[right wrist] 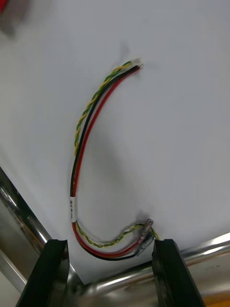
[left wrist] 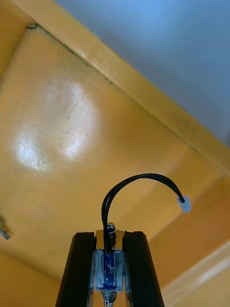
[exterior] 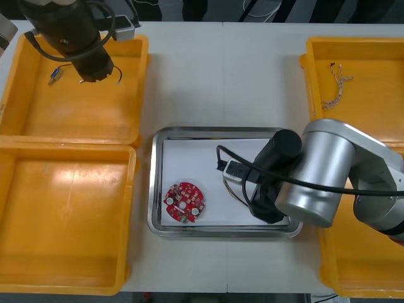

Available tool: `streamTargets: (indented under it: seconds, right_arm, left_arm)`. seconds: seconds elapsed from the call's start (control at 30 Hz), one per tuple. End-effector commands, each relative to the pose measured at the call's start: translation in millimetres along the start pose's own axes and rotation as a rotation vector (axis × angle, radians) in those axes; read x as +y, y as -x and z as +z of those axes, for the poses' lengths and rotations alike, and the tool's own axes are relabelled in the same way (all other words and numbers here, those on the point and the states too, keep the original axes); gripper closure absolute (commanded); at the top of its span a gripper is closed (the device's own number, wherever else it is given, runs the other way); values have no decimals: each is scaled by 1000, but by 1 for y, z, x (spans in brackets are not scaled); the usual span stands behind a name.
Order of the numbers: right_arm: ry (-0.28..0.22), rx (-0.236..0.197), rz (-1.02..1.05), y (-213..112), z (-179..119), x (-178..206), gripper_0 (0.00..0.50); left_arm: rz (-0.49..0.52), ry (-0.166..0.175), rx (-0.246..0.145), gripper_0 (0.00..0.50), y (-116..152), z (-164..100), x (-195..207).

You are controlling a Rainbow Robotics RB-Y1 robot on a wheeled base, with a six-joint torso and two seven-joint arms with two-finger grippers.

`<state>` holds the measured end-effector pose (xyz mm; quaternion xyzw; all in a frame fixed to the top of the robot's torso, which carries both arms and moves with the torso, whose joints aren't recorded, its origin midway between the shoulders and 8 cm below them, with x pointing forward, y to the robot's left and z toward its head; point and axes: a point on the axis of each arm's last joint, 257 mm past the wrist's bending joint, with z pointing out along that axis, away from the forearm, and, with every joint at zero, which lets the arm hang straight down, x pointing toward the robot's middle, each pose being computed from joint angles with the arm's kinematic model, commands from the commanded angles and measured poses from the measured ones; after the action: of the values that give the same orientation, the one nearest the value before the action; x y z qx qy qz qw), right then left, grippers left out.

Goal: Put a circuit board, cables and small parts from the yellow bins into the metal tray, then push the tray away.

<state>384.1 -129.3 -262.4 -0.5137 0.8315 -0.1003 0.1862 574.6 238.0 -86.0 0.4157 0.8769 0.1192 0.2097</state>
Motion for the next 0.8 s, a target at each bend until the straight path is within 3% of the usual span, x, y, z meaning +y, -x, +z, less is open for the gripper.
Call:
streamTargets:
  seconds: [0.03,0.2,0.47,0.57,0.8]
  right_arm:
    - [-10,-82,48,32,-40,-21,0]
    - [11,-63,113,28,-68,-40,0]
    - [-8,-169,224,43,-110,-82,0]
    - [-30,-180,248,39,-119,-96,0]
    - [-73,-185,341,23,-132,-130,0]
  left_arm:
    - [-146,28,-26,500,-10,-17,-4]
    - [-186,17,-61,500,1,-24,-39]
    - [-294,-28,-103,500,13,-34,-106]
    - [-334,-45,-110,500,18,-36,-127]
    - [-413,-13,-87,500,31,-18,-162]
